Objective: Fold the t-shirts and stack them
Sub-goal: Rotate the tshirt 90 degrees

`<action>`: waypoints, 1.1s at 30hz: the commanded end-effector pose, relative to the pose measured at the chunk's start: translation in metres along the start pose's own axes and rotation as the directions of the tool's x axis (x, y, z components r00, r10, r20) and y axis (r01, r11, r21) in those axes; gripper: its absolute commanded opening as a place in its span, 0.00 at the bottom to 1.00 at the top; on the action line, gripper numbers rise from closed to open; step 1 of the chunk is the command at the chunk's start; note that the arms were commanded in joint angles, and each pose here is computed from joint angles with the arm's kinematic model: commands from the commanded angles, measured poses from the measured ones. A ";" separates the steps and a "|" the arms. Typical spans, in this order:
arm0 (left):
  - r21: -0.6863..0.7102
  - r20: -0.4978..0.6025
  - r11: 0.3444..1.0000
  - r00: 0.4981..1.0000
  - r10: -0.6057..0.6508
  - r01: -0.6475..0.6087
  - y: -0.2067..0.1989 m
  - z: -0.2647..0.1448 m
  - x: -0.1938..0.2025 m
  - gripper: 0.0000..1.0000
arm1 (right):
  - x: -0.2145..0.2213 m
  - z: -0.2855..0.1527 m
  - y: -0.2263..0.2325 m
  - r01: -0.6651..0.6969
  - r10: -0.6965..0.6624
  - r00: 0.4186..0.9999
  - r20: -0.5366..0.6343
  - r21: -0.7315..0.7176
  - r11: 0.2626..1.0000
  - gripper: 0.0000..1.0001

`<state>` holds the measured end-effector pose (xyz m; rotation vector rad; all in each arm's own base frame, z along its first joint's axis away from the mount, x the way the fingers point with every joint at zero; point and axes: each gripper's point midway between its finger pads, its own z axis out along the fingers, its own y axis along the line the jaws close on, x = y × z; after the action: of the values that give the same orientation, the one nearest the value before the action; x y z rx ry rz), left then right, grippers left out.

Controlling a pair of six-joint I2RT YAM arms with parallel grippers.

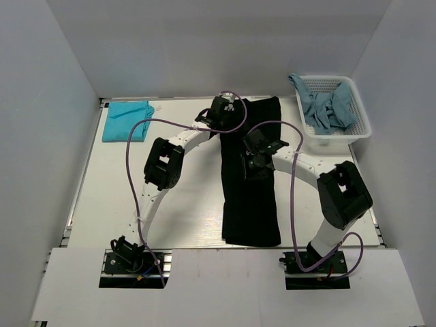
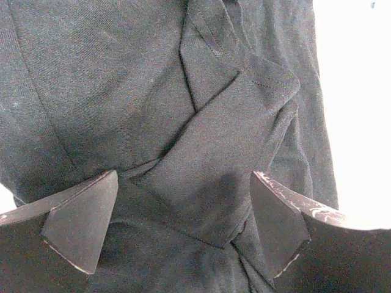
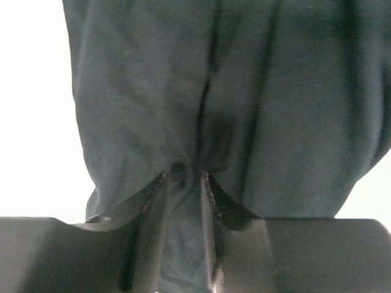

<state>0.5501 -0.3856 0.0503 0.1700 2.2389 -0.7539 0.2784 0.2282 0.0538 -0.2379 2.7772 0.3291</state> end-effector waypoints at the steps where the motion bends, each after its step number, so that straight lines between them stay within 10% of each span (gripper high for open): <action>1: -0.056 -0.092 0.998 0.995 -0.033 0.028 0.023 0.009 0.034 0.99 | -0.015 -0.013 0.018 0.083 -0.078 0.996 0.051 -0.096 0.992 0.36; 19: -0.117 0.035 0.974 0.981 -0.189 0.192 0.066 0.053 0.008 0.99 | 0.004 -0.033 0.043 0.155 -0.138 0.987 0.079 -0.296 0.943 0.30; 24: -0.096 0.076 0.985 0.988 -0.135 0.142 0.056 0.022 -0.032 0.99 | 0.018 -0.047 0.035 0.106 -0.081 0.992 0.095 -0.294 0.950 0.50; 27: -0.099 0.152 0.992 0.987 -0.059 0.075 0.032 -0.016 -0.084 0.99 | 0.020 -0.071 0.029 0.082 -0.029 0.983 0.179 -0.298 0.951 0.90; 33: -0.073 0.227 0.997 0.974 0.011 0.005 -0.022 -0.112 -0.152 0.99 | 0.054 -0.097 -0.010 -0.103 0.145 0.969 0.202 -0.202 0.974 0.90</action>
<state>0.5974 -0.3452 0.0821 0.0089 2.2109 -0.6593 0.2146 0.2164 0.1395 -0.2516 2.4747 0.7262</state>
